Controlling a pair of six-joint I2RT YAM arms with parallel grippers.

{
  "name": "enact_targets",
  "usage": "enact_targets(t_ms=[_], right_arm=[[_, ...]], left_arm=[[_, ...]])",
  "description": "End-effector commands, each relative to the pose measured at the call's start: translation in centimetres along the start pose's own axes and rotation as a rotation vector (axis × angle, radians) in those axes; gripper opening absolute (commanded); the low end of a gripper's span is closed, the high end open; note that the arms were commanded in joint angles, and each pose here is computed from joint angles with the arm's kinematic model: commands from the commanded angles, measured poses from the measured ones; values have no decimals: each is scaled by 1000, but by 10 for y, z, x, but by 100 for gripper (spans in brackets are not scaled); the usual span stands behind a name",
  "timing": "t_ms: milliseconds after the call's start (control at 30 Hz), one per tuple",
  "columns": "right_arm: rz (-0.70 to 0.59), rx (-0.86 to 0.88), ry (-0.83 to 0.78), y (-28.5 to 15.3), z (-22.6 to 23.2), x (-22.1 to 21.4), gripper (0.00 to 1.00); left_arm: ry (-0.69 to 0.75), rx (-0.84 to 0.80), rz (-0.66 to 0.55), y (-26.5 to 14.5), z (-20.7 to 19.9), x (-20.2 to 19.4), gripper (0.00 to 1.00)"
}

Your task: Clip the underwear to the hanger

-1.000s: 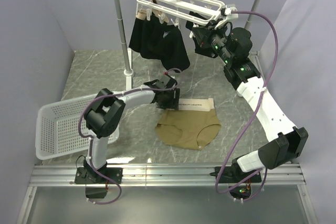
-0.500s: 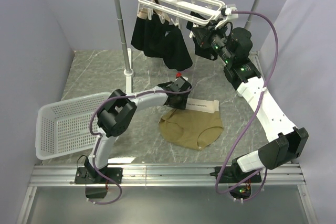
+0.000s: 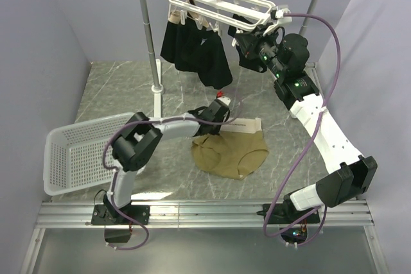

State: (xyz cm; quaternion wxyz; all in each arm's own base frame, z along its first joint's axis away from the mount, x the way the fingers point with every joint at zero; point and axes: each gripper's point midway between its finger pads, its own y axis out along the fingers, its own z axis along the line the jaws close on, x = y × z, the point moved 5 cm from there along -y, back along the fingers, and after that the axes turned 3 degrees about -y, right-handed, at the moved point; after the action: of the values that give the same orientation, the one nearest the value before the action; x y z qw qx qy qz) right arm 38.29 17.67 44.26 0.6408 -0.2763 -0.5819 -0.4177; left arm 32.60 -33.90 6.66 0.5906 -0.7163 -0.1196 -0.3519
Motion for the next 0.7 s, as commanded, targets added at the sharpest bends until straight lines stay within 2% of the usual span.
enact_targets(t_ms=[0,67,100,133,300,533,667], right_arm=[[-29,10,-15,-9,0,11,0],[-24,12,-10,-11,-1,10,0],[-19,17,-8,-11,0,8,0],[-16,20,-6,-12,0,7,0],[-11,40,1,-18,1,4,0],[-22,59,8,-21,0,8,0],[-42,81,27,-25,-2,13,0]], left_arm=[[113,-58,-326,-43,1,58,0],[160,-88,-383,-51,1,59,0],[194,-106,-467,-63,-1,75,0],[219,-114,-497,-68,-3,78,0],[334,-93,-695,-95,0,101,0],[331,-84,-860,-139,1,137,0],[290,-127,-911,-165,-3,155,0]])
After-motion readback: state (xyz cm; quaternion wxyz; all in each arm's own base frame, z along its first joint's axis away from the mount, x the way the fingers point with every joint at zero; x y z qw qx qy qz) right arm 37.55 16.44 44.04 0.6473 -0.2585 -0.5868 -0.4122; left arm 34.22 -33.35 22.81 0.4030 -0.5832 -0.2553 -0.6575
